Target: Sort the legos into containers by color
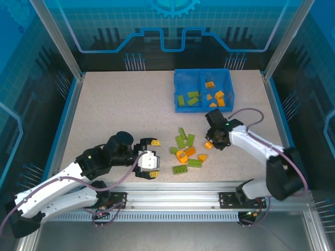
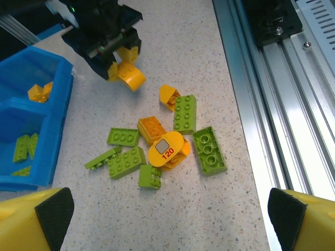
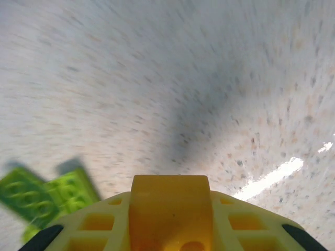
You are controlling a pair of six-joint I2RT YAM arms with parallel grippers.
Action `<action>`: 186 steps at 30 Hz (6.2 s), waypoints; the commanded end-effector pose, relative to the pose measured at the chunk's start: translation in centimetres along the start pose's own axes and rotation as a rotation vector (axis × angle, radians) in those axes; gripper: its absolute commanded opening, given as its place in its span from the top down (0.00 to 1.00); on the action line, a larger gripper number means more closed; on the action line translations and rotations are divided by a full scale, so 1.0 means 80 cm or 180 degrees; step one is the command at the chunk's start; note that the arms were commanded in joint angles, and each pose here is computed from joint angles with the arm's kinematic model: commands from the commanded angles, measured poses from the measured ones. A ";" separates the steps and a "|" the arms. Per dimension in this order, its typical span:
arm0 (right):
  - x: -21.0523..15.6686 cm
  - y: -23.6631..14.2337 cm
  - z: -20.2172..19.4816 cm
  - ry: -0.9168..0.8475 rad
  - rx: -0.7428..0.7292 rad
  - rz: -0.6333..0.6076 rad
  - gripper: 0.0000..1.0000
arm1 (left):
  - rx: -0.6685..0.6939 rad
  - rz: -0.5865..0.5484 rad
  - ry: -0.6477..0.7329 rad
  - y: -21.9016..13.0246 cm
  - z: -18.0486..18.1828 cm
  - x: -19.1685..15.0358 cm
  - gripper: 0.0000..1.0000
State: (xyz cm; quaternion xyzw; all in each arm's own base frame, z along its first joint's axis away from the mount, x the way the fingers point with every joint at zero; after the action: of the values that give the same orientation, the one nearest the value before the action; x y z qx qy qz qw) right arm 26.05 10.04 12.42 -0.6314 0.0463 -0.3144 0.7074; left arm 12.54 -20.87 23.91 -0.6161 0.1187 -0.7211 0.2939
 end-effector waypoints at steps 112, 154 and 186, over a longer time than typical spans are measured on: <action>-0.036 -0.204 0.021 -0.2754 0.1705 -0.0325 0.00 | 0.3168 0.0031 -0.3378 0.284 0.451 0.023 0.93; -0.094 -0.030 -0.020 -0.1501 0.0827 0.0678 0.03 | 0.0214 -0.0490 -0.0955 -0.029 0.037 0.083 0.40; -0.103 0.038 -0.024 -0.1056 0.0235 0.0830 0.57 | -0.0166 -0.0208 0.0094 -0.006 -0.018 -0.007 0.01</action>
State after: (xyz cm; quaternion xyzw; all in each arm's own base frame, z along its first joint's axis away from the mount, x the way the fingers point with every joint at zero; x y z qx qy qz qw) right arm 19.44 12.77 5.68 -0.6294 0.0252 -0.0938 0.7710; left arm 11.87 -20.33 23.60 -0.6184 0.1091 -0.7278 0.2756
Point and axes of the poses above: each hand's point on the last joint's axis, 136 mm out from that joint toward the fingers, its own y axis out along the fingers, its own z axis along the line the jaws close on, x = y × z, the point moved 4 cm from there along -y, back along the fingers, and after that the axes turned 15 degrees about -y, right-handed, at the moved point
